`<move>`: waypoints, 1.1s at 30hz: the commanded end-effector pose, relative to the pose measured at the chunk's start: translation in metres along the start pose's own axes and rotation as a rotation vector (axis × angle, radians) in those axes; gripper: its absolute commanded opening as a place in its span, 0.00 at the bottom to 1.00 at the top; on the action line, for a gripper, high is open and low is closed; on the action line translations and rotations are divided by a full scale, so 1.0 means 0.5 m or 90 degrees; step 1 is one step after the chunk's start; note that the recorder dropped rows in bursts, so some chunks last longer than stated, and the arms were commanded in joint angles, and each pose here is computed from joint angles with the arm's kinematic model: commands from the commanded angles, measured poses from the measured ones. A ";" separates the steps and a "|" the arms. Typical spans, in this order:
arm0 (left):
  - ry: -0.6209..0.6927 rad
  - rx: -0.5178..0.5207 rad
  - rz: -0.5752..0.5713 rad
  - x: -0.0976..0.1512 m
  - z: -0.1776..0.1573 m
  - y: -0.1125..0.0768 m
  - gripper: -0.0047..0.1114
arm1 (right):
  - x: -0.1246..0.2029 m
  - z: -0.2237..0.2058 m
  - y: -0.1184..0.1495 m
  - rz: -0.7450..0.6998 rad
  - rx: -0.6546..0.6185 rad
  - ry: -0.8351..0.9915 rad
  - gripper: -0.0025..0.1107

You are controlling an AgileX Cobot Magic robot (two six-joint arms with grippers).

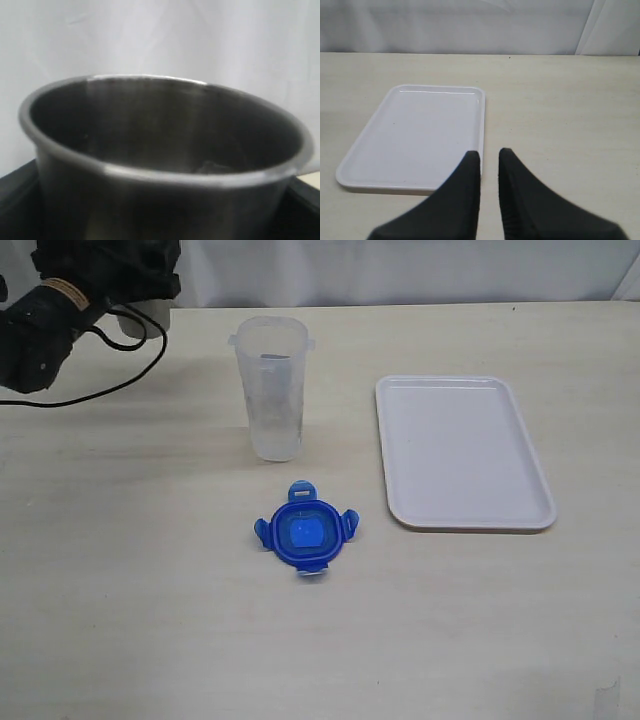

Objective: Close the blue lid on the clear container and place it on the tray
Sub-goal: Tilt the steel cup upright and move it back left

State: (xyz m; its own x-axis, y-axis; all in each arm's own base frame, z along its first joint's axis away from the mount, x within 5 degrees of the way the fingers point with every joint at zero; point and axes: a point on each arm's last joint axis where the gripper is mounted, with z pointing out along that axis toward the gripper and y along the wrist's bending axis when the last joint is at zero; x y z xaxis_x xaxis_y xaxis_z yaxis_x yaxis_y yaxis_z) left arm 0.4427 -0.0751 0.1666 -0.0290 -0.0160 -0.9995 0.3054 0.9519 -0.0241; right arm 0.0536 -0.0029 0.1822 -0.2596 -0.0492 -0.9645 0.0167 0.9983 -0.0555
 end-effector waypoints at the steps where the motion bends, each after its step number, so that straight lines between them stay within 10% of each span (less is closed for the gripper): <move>1: -0.051 -0.024 -0.100 -0.022 -0.003 0.041 0.04 | 0.000 0.000 0.001 0.005 -0.002 -0.003 0.14; 33: -0.042 0.036 -0.075 0.150 0.052 0.071 0.04 | 0.000 0.000 0.001 0.005 -0.002 -0.003 0.14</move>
State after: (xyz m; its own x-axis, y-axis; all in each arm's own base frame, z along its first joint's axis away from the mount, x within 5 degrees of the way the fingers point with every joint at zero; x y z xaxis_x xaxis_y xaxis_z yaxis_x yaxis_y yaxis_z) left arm 0.4728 -0.0498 0.0728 -0.0941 -0.1212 -0.9882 0.3374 0.9300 -0.1462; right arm 0.0536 -0.0029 0.1822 -0.2596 -0.0487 -0.9645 0.0166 0.9984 -0.0549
